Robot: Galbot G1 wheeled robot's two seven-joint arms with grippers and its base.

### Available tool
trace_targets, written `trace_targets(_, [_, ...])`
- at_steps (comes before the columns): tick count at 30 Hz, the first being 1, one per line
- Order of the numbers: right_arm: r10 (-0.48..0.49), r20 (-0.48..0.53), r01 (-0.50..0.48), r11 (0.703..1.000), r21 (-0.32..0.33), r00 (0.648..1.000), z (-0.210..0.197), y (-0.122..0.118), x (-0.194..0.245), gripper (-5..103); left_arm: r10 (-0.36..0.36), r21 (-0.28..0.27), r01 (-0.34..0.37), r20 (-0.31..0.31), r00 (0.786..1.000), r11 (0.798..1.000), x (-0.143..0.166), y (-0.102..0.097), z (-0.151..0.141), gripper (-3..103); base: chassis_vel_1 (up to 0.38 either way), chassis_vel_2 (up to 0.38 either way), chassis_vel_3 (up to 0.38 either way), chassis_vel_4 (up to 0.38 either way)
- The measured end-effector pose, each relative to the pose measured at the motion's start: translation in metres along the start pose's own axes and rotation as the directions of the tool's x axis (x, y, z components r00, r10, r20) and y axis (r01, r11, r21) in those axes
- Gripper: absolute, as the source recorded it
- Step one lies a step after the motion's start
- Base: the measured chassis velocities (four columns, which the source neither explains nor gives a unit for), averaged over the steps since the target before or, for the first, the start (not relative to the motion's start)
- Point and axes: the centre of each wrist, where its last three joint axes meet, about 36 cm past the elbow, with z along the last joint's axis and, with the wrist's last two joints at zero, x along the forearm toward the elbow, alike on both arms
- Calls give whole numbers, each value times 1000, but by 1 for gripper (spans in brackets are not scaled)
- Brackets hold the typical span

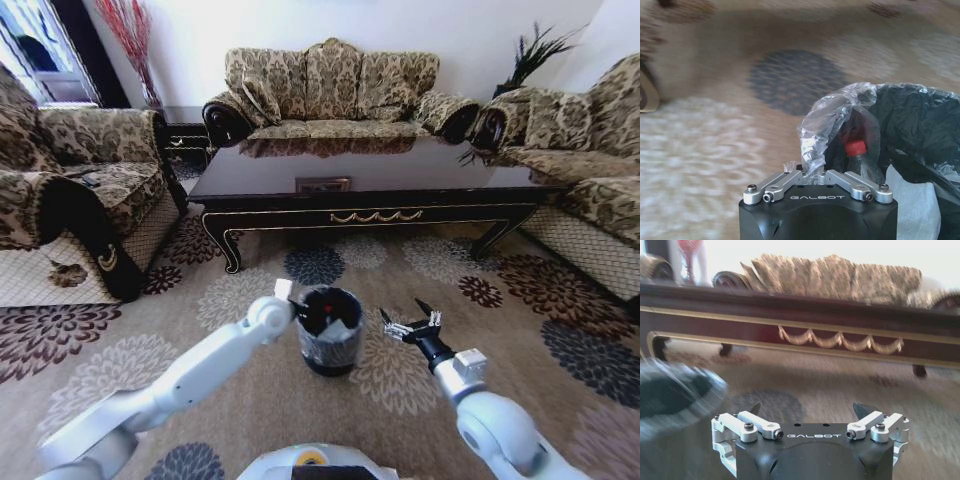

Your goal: Move to the front of the table and pick up the trash from the floor, then place it into the trash bin.

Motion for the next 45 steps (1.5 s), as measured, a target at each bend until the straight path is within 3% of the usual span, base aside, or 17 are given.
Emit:
trace_targets(2, [22, -45, -22, 1000, -15, 999, 26, -4, -16, 100, -49, 21, 48, 19, 999, 999, 8, 29, -5, 3, 0, 0, 0, 0])
trace_targets(4, [27, -57, -28, 999, -18, 998, 33, -4, -19, 100, -60, 29, 59, 25, 998, 998, 11, 37, -7, 3, 0, 0, 0, 0])
trace_targets(6, [33, -98, -35, 999, -21, 995, 63, -5, -35, 100, -103, 60, 100, 43, 994, 993, 22, 67, -10, 3, 0, 0, 0, 0])
trace_targets(11, [9, -151, -15, 999, -37, 989, 98, 6, -55, 100, -131, 95, 126, 49, 990, 987, 34, 92, -8, 3, 0, 0, 0, 0])
trace_targets(15, [-20, -212, 9, 999, -51, 977, 136, 26, -67, 100, -139, 111, 133, 49, 989, 985, 39, 98, -2, 3, 0, 0, 0, 0])
trace_targets(17, [-20, -212, 9, 999, -51, 977, 136, 26, -67, 100, -139, 111, 133, 49, 989, 985, 39, 98, -2, 3, 0, 0, 0, 0])
trace_targets(19, [-65, -258, 47, 996, -76, 964, 165, 52, -73, 100, -140, 113, 134, 45, 989, 984, 42, 99, 3, 3, 0, 0, 0, 0])
trace_targets(27, [-112, -264, 90, 991, -95, 958, 194, 83, -90, 100, -136, 116, 130, 42, 990, 985, 44, 99, 7, 3, 0, 0, 0, 0])
trace_targets(33, [-89, -258, 69, 994, -83, 962, 197, 81, -110, 103, -130, 117, 125, 40, 991, 985, 43, 97, 7, 3, 0, 0, 0, 0])
trace_targets(36, [-74, -263, 55, 995, -78, 962, 199, 74, -117, 100, -128, 118, 122, 39, 991, 985, 42, 97, 7, 3, 0, 0, 0, 0])
trace_targets(39, [-57, -267, 41, 997, -65, 962, 206, 65, -126, 86, -122, 121, 117, 39, 992, 986, 40, 95, 6, 3, 0, 0, 0, 0])
trace_targets(45, [-57, -280, 44, 998, -53, 958, 215, 63, -131, 79, -120, 125, 114, 40, 992, 986, 39, 96, 4, 3, 0, 0, 0, 0])
